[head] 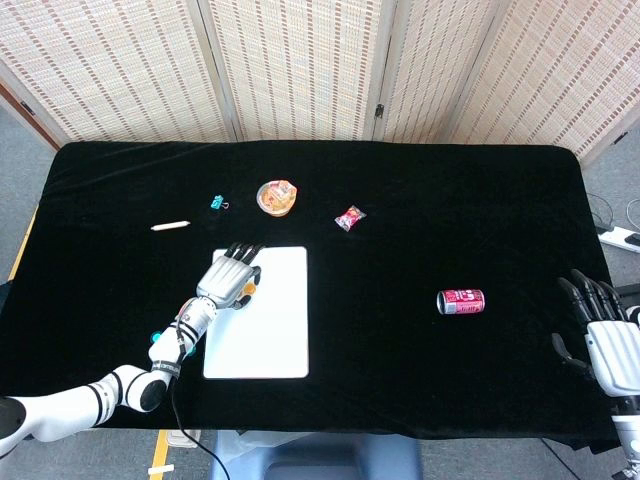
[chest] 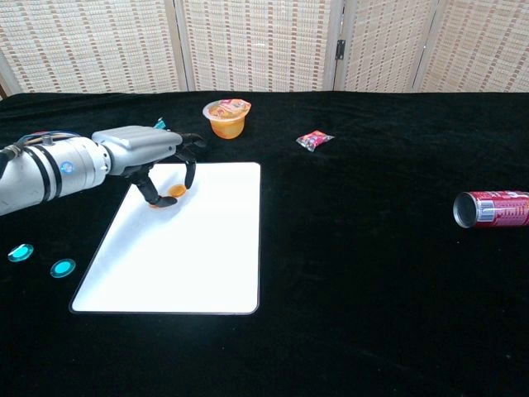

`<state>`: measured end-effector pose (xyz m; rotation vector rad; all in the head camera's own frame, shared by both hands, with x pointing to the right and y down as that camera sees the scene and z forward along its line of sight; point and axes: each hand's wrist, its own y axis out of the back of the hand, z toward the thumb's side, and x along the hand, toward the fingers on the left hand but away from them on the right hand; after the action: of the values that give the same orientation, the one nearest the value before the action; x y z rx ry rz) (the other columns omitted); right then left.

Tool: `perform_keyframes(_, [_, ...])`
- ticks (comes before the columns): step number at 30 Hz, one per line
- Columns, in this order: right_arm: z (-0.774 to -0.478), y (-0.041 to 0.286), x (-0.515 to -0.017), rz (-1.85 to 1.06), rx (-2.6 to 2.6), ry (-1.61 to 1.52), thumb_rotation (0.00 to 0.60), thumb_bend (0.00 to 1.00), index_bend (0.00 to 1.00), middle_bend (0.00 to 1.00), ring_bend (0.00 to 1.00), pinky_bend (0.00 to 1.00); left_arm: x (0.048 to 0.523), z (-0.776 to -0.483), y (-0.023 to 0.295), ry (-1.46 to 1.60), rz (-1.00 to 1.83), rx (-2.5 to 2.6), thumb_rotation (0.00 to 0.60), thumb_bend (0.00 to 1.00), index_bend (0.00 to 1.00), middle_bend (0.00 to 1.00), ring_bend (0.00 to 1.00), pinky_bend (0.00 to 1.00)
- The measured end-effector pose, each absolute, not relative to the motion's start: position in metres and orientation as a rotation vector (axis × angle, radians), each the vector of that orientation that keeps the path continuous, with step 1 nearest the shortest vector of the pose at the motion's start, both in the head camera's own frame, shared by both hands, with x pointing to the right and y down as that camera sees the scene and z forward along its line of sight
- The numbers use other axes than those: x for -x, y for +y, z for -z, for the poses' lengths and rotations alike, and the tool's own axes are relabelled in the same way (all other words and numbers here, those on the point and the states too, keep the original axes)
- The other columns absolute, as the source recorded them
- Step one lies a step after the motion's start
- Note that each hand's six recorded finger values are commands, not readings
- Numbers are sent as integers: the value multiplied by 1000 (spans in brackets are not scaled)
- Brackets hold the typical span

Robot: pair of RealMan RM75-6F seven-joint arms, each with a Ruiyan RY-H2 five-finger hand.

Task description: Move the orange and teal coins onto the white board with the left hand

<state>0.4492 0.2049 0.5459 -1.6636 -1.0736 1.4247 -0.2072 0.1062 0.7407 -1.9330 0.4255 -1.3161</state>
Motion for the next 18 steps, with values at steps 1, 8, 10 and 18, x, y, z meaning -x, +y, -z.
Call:
perform_keyframes(1, [-546,205,-449,-1425,1663,-1074,600,459,0,10,0,0,206,-741,107,422,1314,1934,600,407,500,50,0,0])
perform_keyframes(8, [-544,206,-452,-1428,1657,-1081,600,459,0,10,0,0,196,-743,110,396,1303,1929,600,406,485,50,0,0])
perform_keyframes(10, [-544,206,-452,-1429,1656,-1081,600,458,0,10,0,0,194,-744,110,389,1304,1924,600,406,472,50,0,0])
perform_keyframes(18, [-542,206,-452,-1424,1652,-1088,600,459,0,10,0,0,189,-741,114,392,1292,1951,600,404,306,49,0,0])
